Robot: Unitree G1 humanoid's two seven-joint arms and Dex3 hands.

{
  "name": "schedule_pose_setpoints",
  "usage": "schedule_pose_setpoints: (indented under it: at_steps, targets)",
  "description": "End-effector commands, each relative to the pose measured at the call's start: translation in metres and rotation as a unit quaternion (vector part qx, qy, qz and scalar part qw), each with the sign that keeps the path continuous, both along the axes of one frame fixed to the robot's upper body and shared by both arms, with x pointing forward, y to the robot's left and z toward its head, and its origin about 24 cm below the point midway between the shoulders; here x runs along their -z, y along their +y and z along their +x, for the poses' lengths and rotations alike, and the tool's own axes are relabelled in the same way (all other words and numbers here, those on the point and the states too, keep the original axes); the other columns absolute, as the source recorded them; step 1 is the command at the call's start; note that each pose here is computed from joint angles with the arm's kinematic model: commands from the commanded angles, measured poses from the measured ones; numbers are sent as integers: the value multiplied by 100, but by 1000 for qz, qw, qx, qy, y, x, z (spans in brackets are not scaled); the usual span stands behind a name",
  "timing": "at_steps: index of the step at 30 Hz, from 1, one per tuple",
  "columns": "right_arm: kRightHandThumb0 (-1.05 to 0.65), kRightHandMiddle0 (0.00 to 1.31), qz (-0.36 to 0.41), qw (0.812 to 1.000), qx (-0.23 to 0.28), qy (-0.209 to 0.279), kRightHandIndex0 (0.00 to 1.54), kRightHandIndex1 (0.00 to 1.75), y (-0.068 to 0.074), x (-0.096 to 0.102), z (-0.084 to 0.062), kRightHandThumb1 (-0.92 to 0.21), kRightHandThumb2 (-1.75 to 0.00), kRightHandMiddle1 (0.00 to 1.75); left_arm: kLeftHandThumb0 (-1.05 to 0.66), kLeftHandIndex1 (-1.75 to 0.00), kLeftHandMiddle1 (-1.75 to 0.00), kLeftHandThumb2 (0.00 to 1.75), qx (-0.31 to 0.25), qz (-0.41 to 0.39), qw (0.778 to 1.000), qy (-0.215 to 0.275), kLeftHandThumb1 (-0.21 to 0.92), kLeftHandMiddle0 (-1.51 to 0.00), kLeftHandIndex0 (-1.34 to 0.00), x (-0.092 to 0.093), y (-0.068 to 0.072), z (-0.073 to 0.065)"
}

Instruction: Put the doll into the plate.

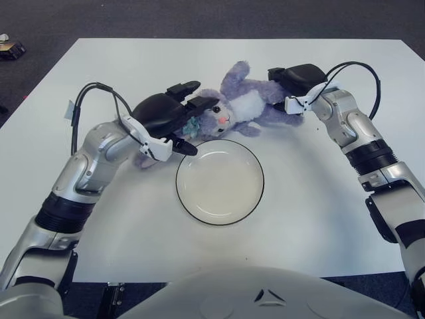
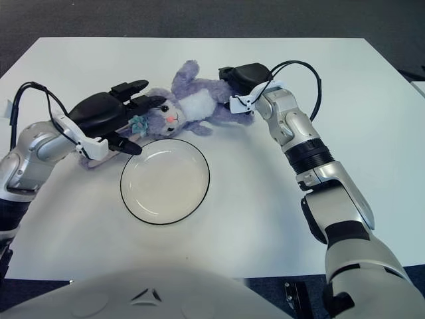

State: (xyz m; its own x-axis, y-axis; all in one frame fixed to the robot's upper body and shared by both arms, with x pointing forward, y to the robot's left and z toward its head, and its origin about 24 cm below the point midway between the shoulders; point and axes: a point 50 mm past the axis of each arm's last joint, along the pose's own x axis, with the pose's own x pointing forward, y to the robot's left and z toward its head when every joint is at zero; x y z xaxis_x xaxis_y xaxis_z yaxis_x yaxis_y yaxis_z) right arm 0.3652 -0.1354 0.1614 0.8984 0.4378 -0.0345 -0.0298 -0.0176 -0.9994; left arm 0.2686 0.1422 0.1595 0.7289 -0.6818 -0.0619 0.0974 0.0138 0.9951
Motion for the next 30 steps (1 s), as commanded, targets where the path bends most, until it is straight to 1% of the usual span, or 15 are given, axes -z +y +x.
schedule_pose_setpoints:
  at_steps: [1,2,7,10,14,19,21,23,28,30]
  targets:
    - [0,37,7,1000,8,-8,60,168,-3,-4,1,-36,-126,175,-103,-7,0,30,-8,3,1000,-9,92,0,-8,-3,-1,4]
    - [0,37,7,1000,8,-9,60,168,-3,-4,1,-36,-126,175,-103,-7,0,29,-9,3,1000,-9,92,0,-8,-3,-1,4]
    - [0,37,6,1000,11,-8,60,167,-5,-3,0,-36,-126,175,-103,-7,0,28,-24,-3,1000,-10,92,0,-9,6,-1,17]
    - [0,37,6,1000,12,-8,60,167,-5,-3,0,-36,-126,175,-102,-7,0,28,-25,-4,1000,-12,92,0,-9,7,-1,19]
    - [0,37,5,1000,12,-6,60,167,-5,-3,-1,-36,-126,175,-103,-7,0,29,-39,-22,998,-49,92,0,-10,19,1,33]
    - [0,37,5,1000,12,-5,60,166,-6,-3,-2,-36,-125,175,-103,-7,0,30,-40,-33,995,-90,92,0,-10,28,0,41]
    - [0,37,5,1000,11,-4,61,166,-6,-2,-4,-36,-125,175,-103,-7,0,30,-46,-57,988,-136,92,-1,-11,31,-4,44]
    - [0,37,6,1000,9,-1,61,166,-7,-2,-6,-36,-125,175,-103,-7,-1,30,-50,-75,982,-163,92,-2,-11,33,-7,46]
    - [0,37,5,1000,7,3,61,165,-7,-1,-7,-35,-125,175,-102,-6,-2,30,-55,-86,978,-180,92,-5,-12,35,-8,47]
    - [0,37,4,1000,4,7,61,165,-7,-1,-9,-35,-125,175,-93,-6,-1,19,-58,-89,976,-189,92,-5,-13,35,-9,48]
